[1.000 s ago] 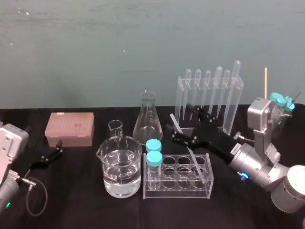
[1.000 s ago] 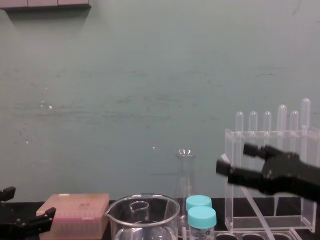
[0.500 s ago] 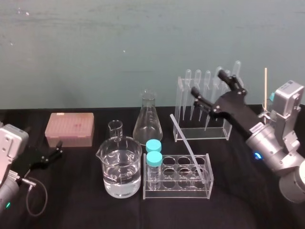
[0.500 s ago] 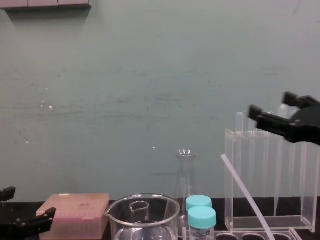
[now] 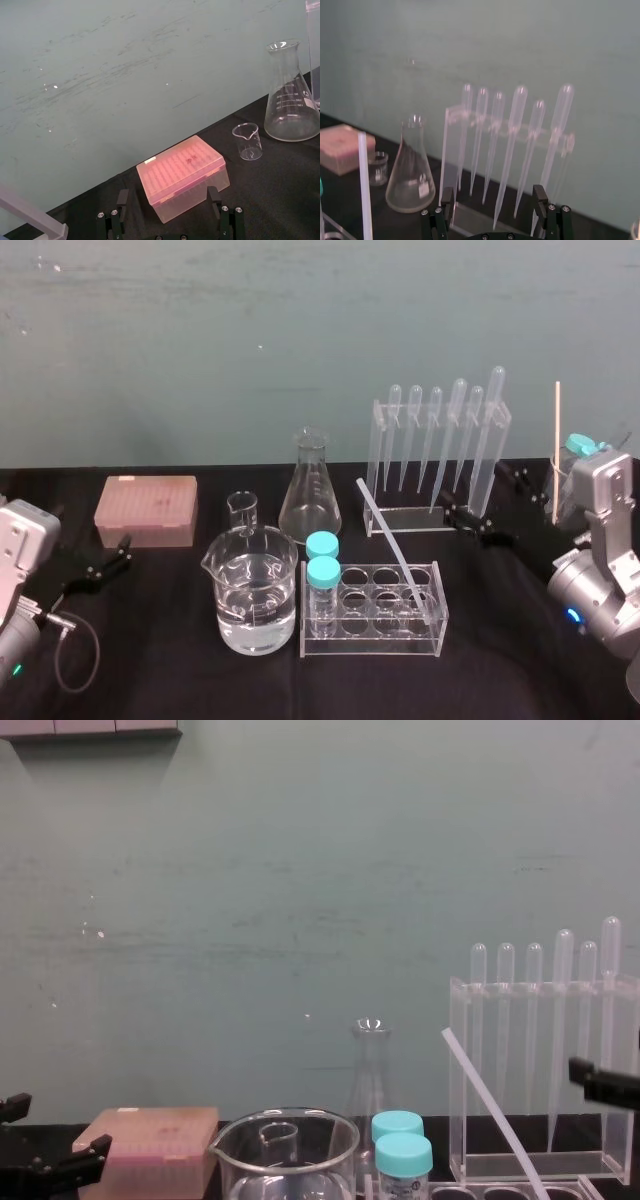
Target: Pick up the stirring rod with one hand, then place it down.
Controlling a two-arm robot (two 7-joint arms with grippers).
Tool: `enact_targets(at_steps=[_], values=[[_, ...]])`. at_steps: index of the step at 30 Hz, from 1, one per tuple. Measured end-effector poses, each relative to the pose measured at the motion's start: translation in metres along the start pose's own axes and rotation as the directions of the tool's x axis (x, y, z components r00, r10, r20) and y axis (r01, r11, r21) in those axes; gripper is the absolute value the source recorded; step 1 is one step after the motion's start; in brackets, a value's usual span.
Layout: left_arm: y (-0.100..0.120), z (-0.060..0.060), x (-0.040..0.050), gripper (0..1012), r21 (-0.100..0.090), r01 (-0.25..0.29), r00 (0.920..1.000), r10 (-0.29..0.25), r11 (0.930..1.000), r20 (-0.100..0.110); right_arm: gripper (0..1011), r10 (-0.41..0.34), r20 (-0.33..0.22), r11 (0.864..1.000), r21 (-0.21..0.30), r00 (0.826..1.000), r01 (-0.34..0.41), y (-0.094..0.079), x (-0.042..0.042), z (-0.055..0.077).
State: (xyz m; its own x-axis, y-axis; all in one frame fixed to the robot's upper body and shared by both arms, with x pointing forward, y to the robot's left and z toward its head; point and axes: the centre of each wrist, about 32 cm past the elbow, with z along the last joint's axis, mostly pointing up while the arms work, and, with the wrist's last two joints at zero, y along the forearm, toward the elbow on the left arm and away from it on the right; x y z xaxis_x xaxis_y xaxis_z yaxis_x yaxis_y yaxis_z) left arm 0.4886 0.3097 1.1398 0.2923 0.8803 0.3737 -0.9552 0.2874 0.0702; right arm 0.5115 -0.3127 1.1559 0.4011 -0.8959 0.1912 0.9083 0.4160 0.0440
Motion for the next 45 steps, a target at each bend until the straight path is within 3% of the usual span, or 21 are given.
enact_targets(at_steps=[5,45], values=[[0.0000,0.0000,0.0000,1000,0.000,0.000,1.0000,0.000,1.0000,0.000,1004,-0.001,-0.002,0.999,-0.040,1.000,0.001,0.0001,-0.0018,-0.0029],[0.0000,0.0000,0.0000,1000,0.000,0.000,1.0000,0.000,1.0000,0.000,1004,0.001,-0.002,0.999,-0.034,1.000,-0.001,-0.0007,-0.0011,-0.0027]])
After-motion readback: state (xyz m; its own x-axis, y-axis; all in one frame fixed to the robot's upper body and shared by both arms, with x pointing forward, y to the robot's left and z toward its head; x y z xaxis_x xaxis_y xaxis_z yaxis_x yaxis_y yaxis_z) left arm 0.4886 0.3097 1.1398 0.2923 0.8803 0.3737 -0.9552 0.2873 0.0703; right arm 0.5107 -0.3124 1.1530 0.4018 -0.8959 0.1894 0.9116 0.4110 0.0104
